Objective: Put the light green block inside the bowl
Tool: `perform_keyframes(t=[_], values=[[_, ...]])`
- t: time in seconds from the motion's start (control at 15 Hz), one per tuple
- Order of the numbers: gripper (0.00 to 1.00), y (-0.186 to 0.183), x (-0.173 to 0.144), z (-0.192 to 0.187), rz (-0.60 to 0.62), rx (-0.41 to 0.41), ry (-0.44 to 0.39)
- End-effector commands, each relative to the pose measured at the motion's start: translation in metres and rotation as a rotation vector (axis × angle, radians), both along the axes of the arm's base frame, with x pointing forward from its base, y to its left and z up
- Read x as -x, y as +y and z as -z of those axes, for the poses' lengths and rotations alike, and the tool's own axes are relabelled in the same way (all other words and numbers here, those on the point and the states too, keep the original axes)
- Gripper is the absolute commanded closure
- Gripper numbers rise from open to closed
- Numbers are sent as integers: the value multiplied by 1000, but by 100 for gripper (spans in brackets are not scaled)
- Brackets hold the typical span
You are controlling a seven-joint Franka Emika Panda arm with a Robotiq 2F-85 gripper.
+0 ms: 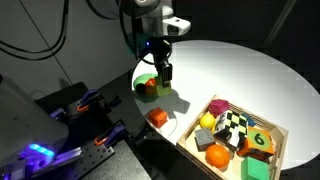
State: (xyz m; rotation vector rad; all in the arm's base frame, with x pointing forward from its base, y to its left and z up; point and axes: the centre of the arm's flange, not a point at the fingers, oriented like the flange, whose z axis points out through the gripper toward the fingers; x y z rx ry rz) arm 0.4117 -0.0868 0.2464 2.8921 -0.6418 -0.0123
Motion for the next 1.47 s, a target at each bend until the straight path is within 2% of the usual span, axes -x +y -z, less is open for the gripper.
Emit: perform_keyframes(t=[0.0,0.6,1.4], values=[[71,26,9,-13,-15,3,-51],[71,70,-10,1,-116,-31,-103],[71,110,-14,41,-233,-73,-83]])
